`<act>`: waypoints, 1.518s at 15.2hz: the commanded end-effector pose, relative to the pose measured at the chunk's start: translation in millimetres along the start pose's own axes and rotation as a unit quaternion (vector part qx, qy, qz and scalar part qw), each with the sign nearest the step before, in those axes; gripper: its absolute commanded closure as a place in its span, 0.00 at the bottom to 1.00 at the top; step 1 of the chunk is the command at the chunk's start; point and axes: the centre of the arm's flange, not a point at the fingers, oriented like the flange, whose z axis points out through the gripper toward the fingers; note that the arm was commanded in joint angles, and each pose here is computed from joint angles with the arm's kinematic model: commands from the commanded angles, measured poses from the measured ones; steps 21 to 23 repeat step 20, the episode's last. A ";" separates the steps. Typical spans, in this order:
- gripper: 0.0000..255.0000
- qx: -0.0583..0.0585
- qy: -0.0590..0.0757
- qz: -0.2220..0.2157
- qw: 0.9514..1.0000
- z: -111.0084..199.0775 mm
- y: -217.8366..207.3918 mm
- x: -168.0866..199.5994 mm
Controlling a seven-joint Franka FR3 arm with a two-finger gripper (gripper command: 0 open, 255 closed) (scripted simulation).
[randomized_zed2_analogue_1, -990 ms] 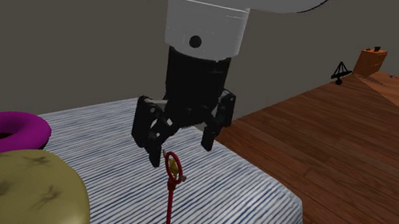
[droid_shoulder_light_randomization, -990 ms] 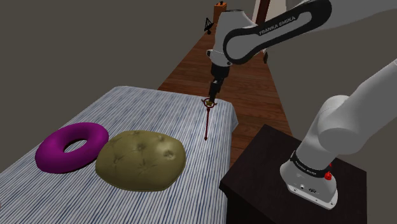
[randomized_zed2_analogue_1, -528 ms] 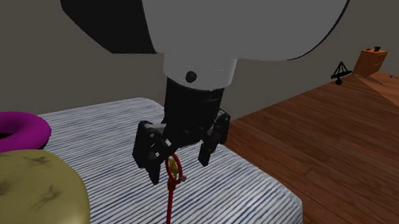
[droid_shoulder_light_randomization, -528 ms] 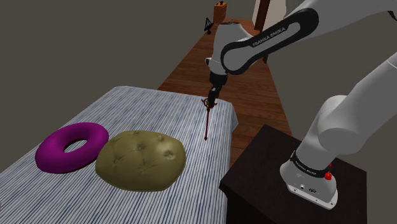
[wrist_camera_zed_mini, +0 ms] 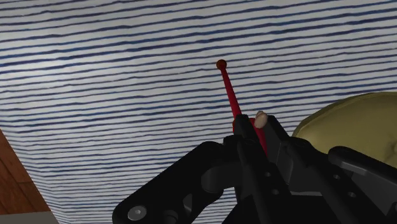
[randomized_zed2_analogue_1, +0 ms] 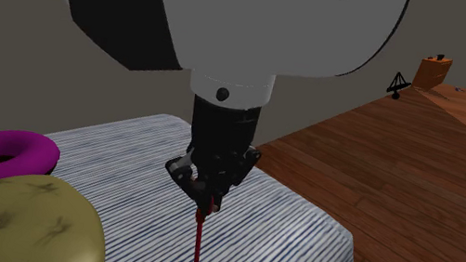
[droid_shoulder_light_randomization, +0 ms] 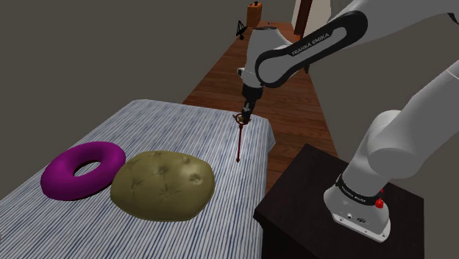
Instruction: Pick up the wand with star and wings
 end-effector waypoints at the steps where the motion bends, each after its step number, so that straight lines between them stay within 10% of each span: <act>1: 1.00 0.000 0.000 0.000 1.000 0.2 0.0 -0.1; 23: 1.00 0.000 0.000 0.000 1.000 -78.9 -1.2 6.3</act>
